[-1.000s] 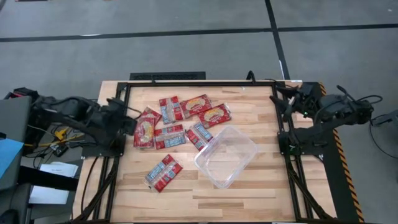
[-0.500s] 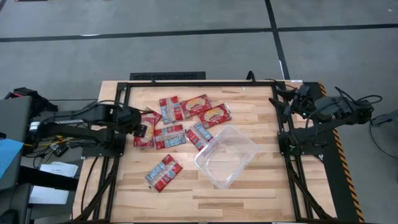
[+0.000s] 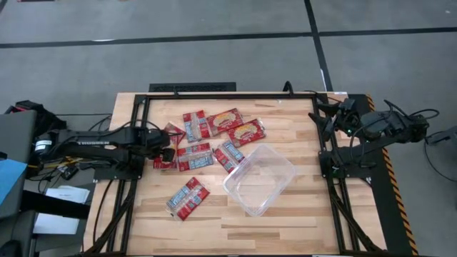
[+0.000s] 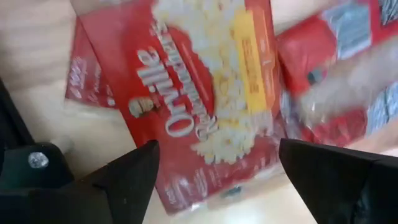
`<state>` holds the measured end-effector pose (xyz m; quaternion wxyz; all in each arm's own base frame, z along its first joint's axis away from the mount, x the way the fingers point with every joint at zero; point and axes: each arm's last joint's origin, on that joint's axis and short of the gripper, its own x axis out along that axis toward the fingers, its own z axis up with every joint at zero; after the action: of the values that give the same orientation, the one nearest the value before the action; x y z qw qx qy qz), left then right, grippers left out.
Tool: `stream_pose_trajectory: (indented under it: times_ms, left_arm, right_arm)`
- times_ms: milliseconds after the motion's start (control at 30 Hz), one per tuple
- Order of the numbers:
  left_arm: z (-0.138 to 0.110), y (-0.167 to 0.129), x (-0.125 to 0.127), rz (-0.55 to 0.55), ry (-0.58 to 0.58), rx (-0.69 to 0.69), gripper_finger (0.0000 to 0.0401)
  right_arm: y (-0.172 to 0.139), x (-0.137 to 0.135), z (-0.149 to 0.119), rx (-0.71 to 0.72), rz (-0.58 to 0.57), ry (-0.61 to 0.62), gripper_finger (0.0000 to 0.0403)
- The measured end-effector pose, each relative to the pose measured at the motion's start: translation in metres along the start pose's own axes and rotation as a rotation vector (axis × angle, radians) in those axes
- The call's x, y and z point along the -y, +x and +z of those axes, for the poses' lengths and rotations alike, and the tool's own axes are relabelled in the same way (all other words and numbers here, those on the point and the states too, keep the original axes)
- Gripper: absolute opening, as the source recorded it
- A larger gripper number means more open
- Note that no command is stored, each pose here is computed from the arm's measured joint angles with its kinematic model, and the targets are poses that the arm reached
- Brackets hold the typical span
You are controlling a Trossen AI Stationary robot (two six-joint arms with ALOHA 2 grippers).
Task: Sort popcorn bags into baskets
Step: Put the red popcorn pack into the transparent container
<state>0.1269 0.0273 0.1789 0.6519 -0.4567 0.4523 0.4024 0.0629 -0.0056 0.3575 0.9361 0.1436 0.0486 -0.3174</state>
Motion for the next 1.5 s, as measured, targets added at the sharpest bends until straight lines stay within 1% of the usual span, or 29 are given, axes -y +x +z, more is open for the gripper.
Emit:
stream_pose_trajectory:
  times_ms: [33, 67, 133, 167, 233, 267, 300, 333, 367, 467, 500, 600, 700, 733, 800, 867, 933, 1033, 1100, 1267, 1367, 1500]
  left_arm:
    - [0.000, 0.001, 0.003, -0.040, 0.019, -0.029, 0.0318]
    - [0.000, 0.001, 0.008, -0.106, 0.036, -0.063, 0.0318]
    - [0.005, -0.004, 0.025, -0.322, 0.060, -0.084, 0.0318]
    - [0.009, -0.011, 0.036, -0.435, 0.070, -0.065, 0.0318]
    - [0.017, -0.027, 0.054, -0.606, 0.085, 0.017, 0.0318]
    - [0.022, -0.036, 0.061, -0.668, 0.099, 0.073, 0.0318]
    - [0.027, -0.045, 0.065, -0.697, 0.117, 0.125, 0.0318]
    - [0.031, -0.053, 0.067, -0.687, 0.133, 0.168, 0.0318]
    - [0.034, -0.058, 0.065, -0.638, 0.145, 0.194, 0.0318]
    - [0.040, -0.065, 0.048, -0.356, 0.142, 0.201, 0.0318]
    - [0.044, -0.068, 0.046, -0.305, 0.152, 0.208, 0.0318]
    - [0.060, -0.071, 0.041, -0.207, 0.169, 0.200, 0.0318]
    - [0.073, -0.060, 0.039, -0.136, 0.178, 0.141, 0.0318]
    - [0.074, -0.056, 0.036, -0.093, 0.173, 0.105, 0.0318]
    - [0.076, -0.046, 0.028, 0.030, 0.153, 0.019, 0.0318]
    - [0.078, -0.038, 0.020, 0.158, 0.130, -0.033, 0.0318]
    - [0.080, -0.032, 0.016, 0.230, 0.160, -0.082, 0.0318]
    - [0.080, -0.021, 0.013, 0.233, 0.224, -0.133, 0.0318]
    - [0.076, -0.012, 0.010, 0.234, 0.246, -0.165, 0.0318]
    - [0.064, 0.007, -0.003, 0.267, 0.216, -0.201, 0.0318]
    - [0.056, 0.017, -0.009, 0.217, 0.182, -0.222, 0.0318]
    - [0.051, 0.029, -0.013, 0.138, 0.139, -0.210, 0.0318]
  right_arm:
    - [0.000, 0.000, 0.000, 0.000, 0.001, 0.000, 0.0296]
    - [0.000, 0.000, 0.000, 0.000, 0.000, 0.000, 0.0296]
    - [0.000, 0.000, 0.000, 0.000, 0.000, 0.000, 0.0296]
    - [0.000, 0.000, 0.000, 0.000, 0.000, 0.000, 0.0296]
    - [0.000, 0.000, 0.000, -0.001, 0.000, -0.002, 0.0296]
    - [0.000, 0.000, 0.000, -0.001, 0.000, -0.003, 0.0296]
    - [0.000, 0.000, 0.000, -0.001, -0.001, -0.006, 0.0296]
    - [0.000, 0.000, 0.000, -0.001, -0.001, -0.006, 0.0296]
    - [0.000, 0.000, 0.000, -0.001, -0.001, -0.006, 0.0296]
    - [0.000, 0.000, 0.000, -0.001, -0.003, -0.011, 0.0296]
    - [0.000, 0.000, 0.000, 0.000, -0.007, -0.013, 0.0296]
    - [0.000, 0.001, -0.001, -0.003, -0.012, -0.019, 0.0296]
    - [0.000, 0.001, -0.001, -0.006, -0.014, -0.021, 0.0296]
    - [0.000, 0.001, -0.001, -0.006, -0.014, -0.016, 0.0296]
    - [0.000, 0.001, -0.001, -0.006, -0.014, -0.007, 0.0296]
    - [0.000, 0.001, -0.001, -0.007, -0.014, -0.004, 0.0296]
    - [0.000, 0.001, -0.002, -0.007, -0.012, -0.004, 0.0296]
    - [0.000, 0.001, -0.002, -0.008, -0.011, -0.004, 0.0296]
    - [0.000, 0.001, -0.002, -0.008, -0.011, -0.004, 0.0296]
    - [0.000, 0.001, -0.002, -0.013, -0.014, 0.005, 0.0296]
    - [0.000, 0.001, -0.002, -0.014, -0.016, 0.002, 0.0295]
    - [0.000, 0.001, -0.002, -0.014, -0.016, 0.004, 0.0295]
